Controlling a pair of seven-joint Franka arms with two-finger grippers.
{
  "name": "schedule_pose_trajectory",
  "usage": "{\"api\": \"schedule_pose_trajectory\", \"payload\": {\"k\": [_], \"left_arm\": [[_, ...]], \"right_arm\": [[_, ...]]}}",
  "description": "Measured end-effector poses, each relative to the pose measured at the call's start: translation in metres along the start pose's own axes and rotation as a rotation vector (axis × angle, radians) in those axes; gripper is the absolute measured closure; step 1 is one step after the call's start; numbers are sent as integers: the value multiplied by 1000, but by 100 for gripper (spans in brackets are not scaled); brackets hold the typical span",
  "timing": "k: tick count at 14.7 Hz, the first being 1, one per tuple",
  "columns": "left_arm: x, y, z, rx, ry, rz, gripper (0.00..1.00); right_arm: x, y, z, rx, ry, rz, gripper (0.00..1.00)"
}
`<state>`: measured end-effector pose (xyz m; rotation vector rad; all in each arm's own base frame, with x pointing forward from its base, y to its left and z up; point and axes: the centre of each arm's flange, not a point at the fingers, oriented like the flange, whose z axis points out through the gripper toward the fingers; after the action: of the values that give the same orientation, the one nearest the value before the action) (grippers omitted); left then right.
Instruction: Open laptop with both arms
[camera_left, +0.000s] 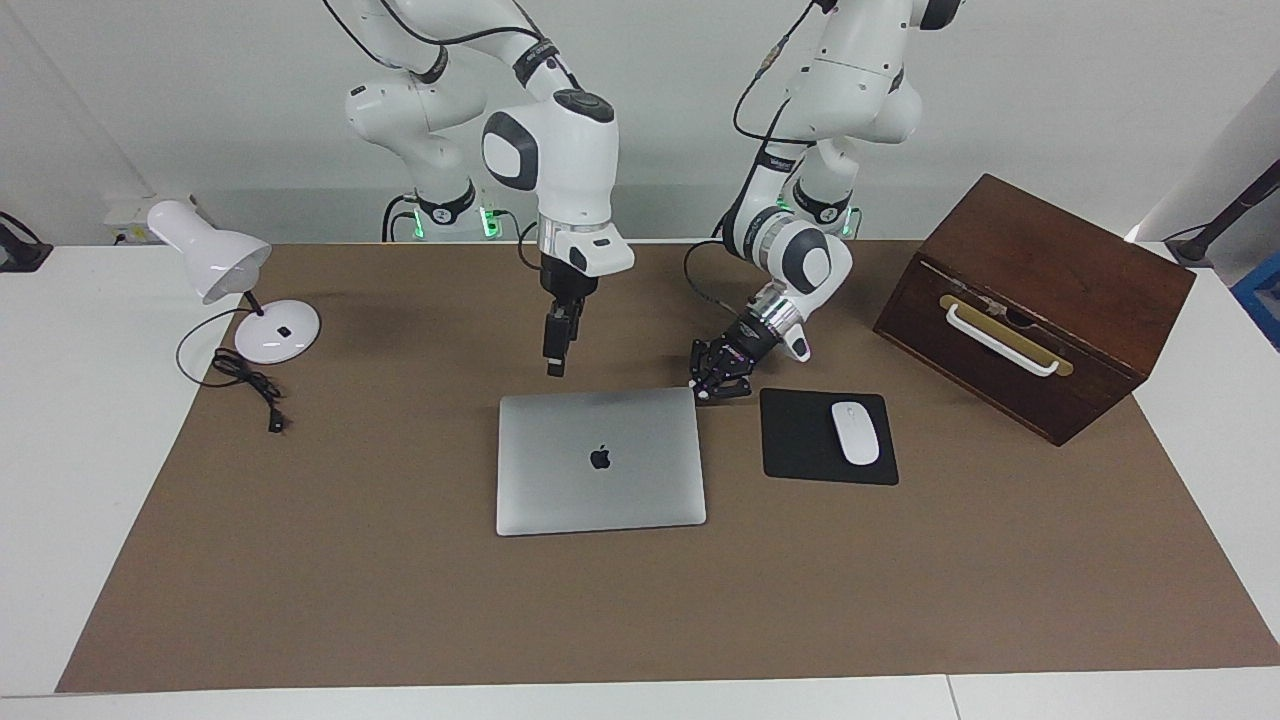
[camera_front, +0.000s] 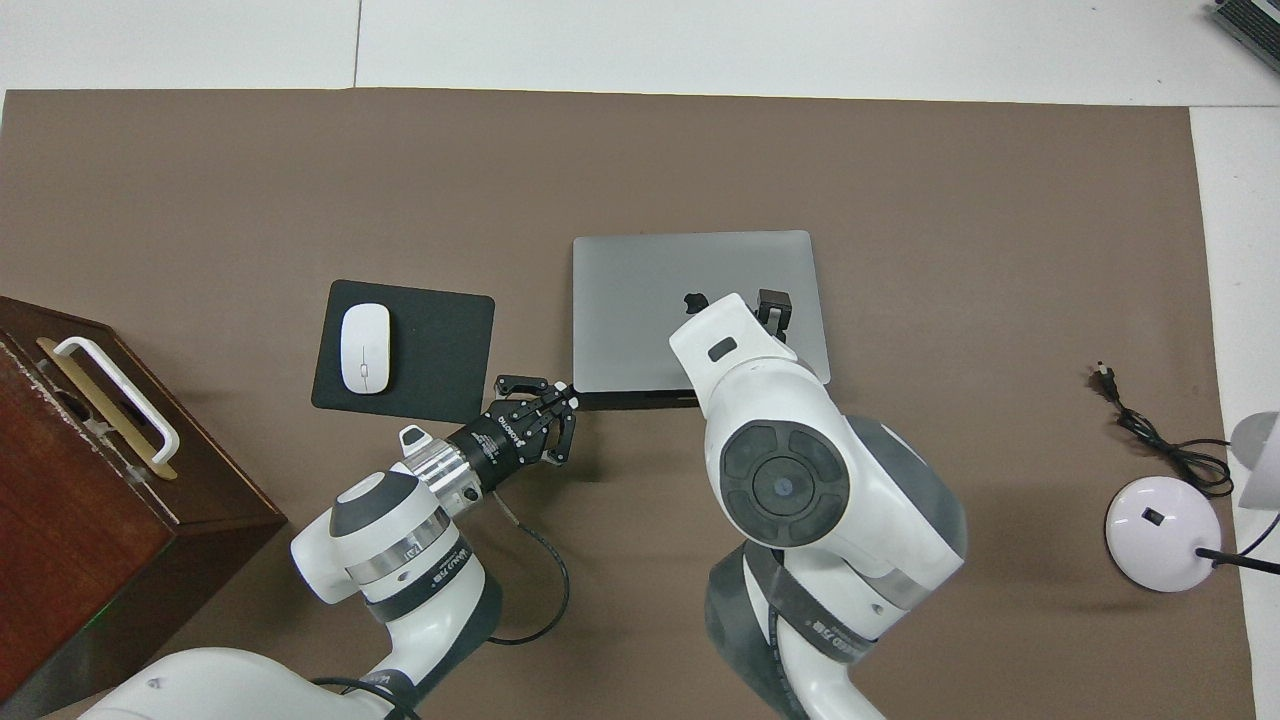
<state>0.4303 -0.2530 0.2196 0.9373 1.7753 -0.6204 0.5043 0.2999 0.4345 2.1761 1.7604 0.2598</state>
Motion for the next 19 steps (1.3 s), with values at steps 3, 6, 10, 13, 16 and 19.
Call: {"api": "schedule_pose_trajectory", "payload": {"k": [3,6,10,13,16,19], "left_arm": [[1,2,3,-5,10,0,99],[2,4,6,-14,19,-6,99],[1,6,9,-17,19,-6,99],[-2,8,11,-23,24,-3,99],[0,3,14,-15,30,-5,99],[1,-3,19,-5,32,-6,99]], "right_arm": [[10,-9,14,10,-5,94,0],[18,-16,27,1,-13,97,0],[29,-25,49,3,-12,88,0],[43,-42,60,-10,-28,77,0],[50,-52,71,-2,-34,60,0],[51,-59,84,1,-31,40,0]]}}
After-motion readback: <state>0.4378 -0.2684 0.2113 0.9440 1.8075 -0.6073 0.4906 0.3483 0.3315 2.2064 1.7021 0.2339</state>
